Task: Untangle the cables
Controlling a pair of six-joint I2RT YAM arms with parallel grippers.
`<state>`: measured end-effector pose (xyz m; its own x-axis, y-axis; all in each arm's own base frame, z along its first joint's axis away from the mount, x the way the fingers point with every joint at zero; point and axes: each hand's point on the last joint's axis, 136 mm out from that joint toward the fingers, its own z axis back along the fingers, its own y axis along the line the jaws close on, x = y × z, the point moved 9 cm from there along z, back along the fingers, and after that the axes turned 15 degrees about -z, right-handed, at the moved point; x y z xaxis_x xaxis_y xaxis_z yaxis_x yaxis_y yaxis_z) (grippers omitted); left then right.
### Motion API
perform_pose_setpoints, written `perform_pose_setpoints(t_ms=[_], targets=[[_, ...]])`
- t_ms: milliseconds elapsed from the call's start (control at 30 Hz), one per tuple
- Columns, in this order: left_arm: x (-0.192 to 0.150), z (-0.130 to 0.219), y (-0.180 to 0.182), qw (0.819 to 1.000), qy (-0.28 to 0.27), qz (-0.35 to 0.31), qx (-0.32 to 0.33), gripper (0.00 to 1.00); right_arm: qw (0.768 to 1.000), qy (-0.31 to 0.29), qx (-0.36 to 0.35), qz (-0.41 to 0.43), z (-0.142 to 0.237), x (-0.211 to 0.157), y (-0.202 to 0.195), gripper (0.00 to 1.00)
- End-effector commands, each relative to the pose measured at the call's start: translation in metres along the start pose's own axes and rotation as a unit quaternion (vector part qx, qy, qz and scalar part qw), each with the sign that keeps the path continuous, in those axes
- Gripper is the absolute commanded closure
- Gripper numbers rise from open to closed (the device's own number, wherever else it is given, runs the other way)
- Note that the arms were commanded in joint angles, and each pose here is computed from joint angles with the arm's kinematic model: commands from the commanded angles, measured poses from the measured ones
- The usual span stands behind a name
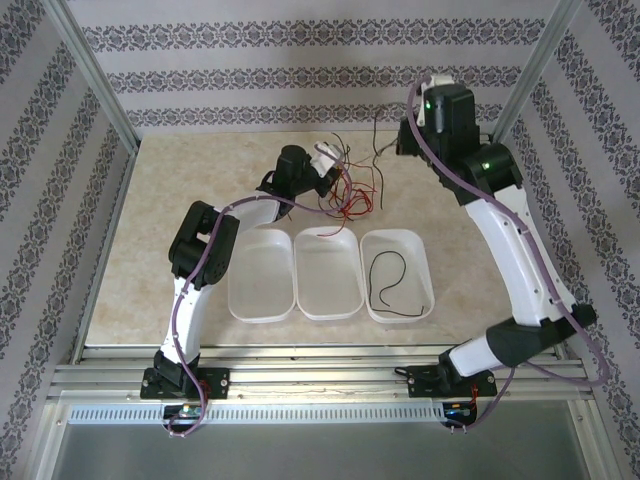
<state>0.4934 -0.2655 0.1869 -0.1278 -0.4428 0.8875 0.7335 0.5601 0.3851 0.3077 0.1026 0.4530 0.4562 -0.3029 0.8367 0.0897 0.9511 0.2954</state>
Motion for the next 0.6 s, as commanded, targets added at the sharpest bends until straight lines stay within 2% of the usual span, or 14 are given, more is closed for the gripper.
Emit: perform_pose_setpoints(t_ms=[0,133,300,567], targets=[[0.035,0.016,0.022,1.000,0.007,0.021,0.013,1.00,0.999,-0.001,-0.022,-0.031,0.015,-0.015,-0.021,1.00],[0.046,0.016,0.030,0.999,0.028,0.040,0.010,1.00,0.997,0.048,-0.046,-0.036,0.020,-0.050,-0.043,1.00],[0.063,0.018,0.038,0.998,0.019,0.061,0.013,1.00,0.991,0.112,-0.052,-0.042,0.029,-0.088,-0.061,1.00],[0.069,0.013,0.045,0.999,0.017,0.045,0.019,1.00,0.975,0.204,-0.062,-0.056,0.016,-0.138,-0.073,1.00]])
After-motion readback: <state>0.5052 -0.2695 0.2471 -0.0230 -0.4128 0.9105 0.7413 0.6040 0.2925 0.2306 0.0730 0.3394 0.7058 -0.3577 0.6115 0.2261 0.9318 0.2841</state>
